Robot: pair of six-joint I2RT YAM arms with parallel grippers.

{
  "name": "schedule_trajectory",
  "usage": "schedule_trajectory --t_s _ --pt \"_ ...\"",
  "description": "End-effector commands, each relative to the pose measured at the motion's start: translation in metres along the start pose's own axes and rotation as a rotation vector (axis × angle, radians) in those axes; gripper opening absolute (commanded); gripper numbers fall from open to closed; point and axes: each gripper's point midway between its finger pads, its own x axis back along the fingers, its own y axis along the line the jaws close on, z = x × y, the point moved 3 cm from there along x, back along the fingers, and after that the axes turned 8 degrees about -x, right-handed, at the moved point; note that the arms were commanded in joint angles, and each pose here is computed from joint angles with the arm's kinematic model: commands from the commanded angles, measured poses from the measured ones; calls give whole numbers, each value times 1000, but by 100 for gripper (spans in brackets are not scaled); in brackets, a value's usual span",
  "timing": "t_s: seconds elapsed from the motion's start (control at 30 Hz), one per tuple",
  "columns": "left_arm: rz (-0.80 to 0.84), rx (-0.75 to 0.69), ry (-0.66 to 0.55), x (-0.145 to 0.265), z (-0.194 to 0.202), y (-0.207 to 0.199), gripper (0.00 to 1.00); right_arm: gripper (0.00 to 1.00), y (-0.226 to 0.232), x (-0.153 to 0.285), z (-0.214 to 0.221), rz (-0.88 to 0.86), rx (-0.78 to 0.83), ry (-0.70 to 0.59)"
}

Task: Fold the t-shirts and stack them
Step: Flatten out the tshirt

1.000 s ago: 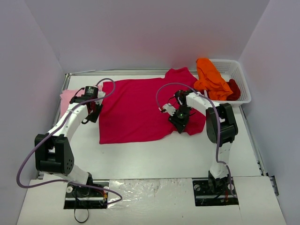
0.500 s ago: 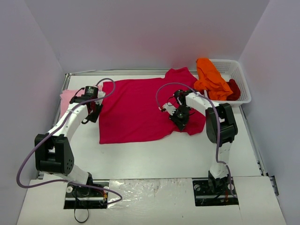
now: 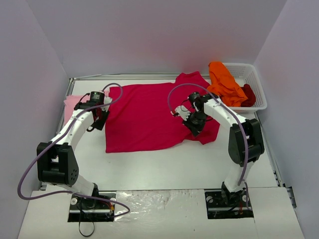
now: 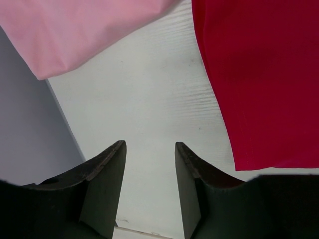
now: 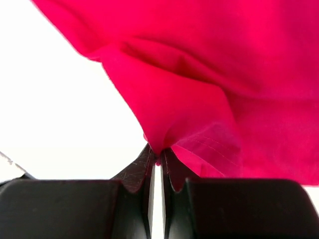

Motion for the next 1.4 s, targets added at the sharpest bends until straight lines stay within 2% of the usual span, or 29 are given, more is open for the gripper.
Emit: schedule_trajectory --t_s 0.0,0.37,0.7,1.37 --pt "-24 5 -47 20 -6 8 43 0 22 21 16 -23 6 33" --pt "-19 3 -49 23 -5 8 43 0 47 29 33 -77 40 70" --pt "-11 4 -49 22 -6 6 43 0 84 36 37 -217 92 103" --pt "14 -2 -52 19 -4 1 43 0 132 -13 38 -438 165 257"
